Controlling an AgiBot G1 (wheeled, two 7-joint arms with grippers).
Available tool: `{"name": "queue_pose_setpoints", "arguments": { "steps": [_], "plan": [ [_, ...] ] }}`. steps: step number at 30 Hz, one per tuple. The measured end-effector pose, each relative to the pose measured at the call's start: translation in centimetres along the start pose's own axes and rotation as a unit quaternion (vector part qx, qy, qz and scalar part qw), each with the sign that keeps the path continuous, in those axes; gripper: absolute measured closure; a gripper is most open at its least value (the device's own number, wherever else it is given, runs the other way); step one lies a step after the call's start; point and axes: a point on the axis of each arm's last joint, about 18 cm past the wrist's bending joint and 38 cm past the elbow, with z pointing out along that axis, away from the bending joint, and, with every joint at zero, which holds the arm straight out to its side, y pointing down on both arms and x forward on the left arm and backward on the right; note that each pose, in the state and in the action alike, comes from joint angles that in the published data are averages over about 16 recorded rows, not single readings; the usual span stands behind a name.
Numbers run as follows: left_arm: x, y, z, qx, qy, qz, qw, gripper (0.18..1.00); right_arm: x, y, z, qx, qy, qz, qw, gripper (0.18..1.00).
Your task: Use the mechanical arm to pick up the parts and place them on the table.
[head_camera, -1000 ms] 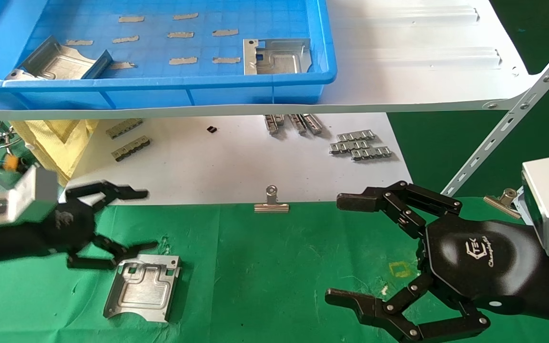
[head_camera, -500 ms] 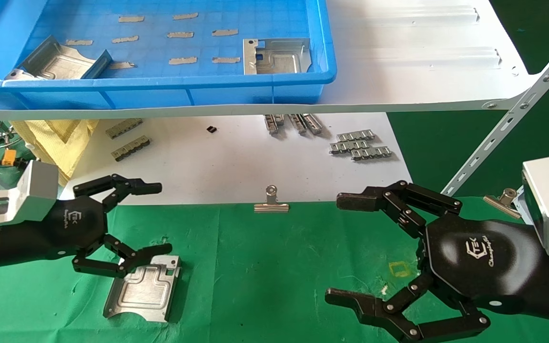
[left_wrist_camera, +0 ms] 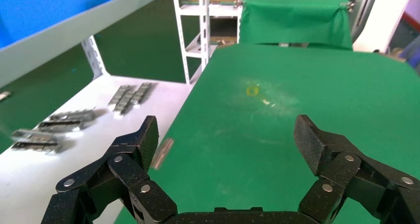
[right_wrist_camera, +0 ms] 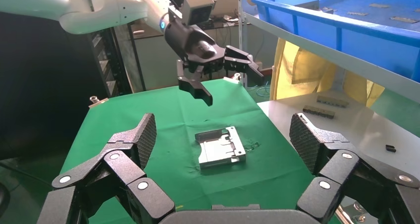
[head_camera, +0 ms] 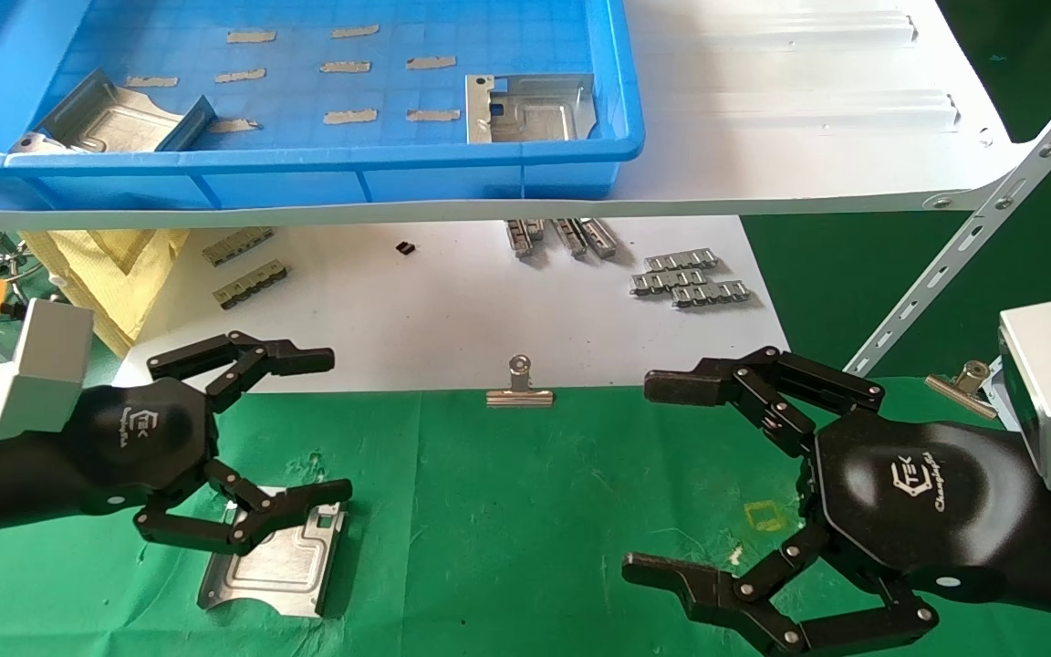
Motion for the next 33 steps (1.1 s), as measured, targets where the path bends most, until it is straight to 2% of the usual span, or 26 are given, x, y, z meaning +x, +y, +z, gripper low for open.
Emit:
{"name": "queue_pose_setpoints", "arguments": {
  "steps": [19,33],
  "plan": [
    [4.4,-3.8,0.6,0.047,0.042,-0.024,0.9977,0.184,0.0,0.0,0.0,0.0,0.0,0.0,1.0,0.178],
    [7.0,-5.7,0.7,0.063,0.067,-0.032,0.9952,0.184,0.0,0.0,0.0,0.0,0.0,0.0,1.0,0.178]
  ]
}}
